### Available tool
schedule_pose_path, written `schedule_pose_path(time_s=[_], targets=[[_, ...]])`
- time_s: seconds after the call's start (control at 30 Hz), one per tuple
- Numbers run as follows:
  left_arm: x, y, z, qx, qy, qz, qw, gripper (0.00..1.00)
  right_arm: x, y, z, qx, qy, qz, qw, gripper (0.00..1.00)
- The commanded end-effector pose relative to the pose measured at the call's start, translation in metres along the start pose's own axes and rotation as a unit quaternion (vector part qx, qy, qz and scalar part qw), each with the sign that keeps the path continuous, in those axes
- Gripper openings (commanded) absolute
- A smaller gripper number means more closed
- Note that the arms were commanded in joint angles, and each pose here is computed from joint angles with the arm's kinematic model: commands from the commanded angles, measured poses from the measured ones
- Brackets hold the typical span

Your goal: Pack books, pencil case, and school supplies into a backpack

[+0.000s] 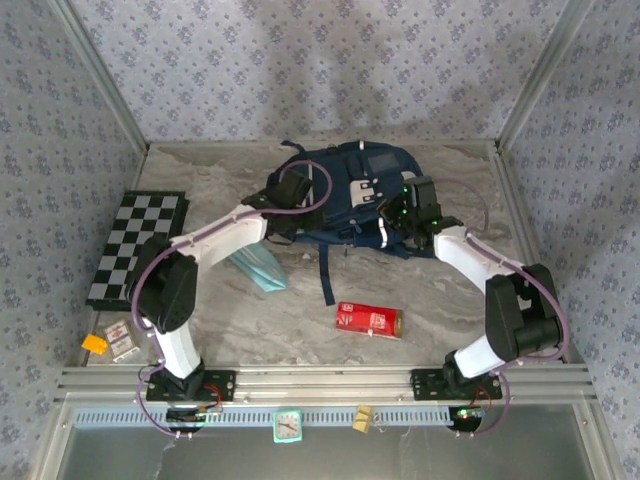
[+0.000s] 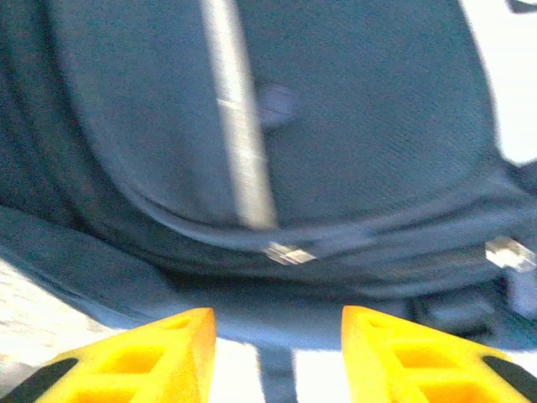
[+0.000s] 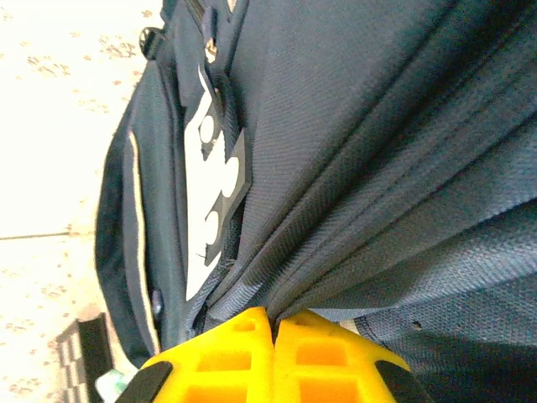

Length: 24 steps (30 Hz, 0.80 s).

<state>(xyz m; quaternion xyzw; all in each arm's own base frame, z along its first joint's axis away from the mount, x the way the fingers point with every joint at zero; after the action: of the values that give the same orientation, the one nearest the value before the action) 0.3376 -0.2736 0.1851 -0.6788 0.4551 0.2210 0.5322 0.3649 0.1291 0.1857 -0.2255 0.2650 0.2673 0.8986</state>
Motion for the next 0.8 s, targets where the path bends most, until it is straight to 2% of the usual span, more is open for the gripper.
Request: schedule_pose_path(time_s=[0.0,0.2,0.37,0.43,0.5,0.7,0.77], targets=[[-0.013,0.009,-0.028,-0.009,0.020,0.009,1.000,0.45,-0.019,-0.013,0.030,0.017,-0.076,-0.030,0.997,0.00],[-0.009,0.022,-0.058,-0.001,0.035,0.026,0.999,0.46,-0.031,-0.011,0.031,0.018,-0.075,-0.038,0.996,0.00],[0.004,0.018,-0.075,0.038,0.028,0.027,0.999,0.49,-0.030,-0.011,0.029,0.034,-0.079,-0.028,0.996,0.00],[0.011,0.012,-0.075,0.049,0.006,0.034,0.998,0.49,-0.031,-0.013,0.030,0.034,-0.079,-0.029,0.996,0.00],[0.012,0.006,-0.084,0.064,0.017,0.024,0.998,0.49,-0.030,-0.012,0.030,0.033,-0.080,-0.025,0.996,0.00],[0.033,0.009,-0.087,0.048,-0.009,0.058,0.997,0.48,-0.031,-0.016,0.030,0.045,-0.083,-0.024,0.995,0.00],[0.038,0.011,-0.092,0.046,0.006,0.061,0.997,0.47,-0.031,-0.017,0.030,0.050,-0.087,-0.024,0.995,0.00]])
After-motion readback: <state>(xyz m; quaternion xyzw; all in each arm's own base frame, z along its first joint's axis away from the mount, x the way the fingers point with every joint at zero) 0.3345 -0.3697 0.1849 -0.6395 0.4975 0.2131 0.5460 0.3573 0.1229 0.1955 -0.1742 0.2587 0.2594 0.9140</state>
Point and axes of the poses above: each hand's point on the last joint's axis, 136 mm out from that joint toward the fingers, its own x axis out along the fingers, its own z axis along the line the jaws close on, y = z × x, the point moved 6 cm from there along -x, back along the fingers, and after that the axes turned 4 degrees about x, right-handed, at the moved point
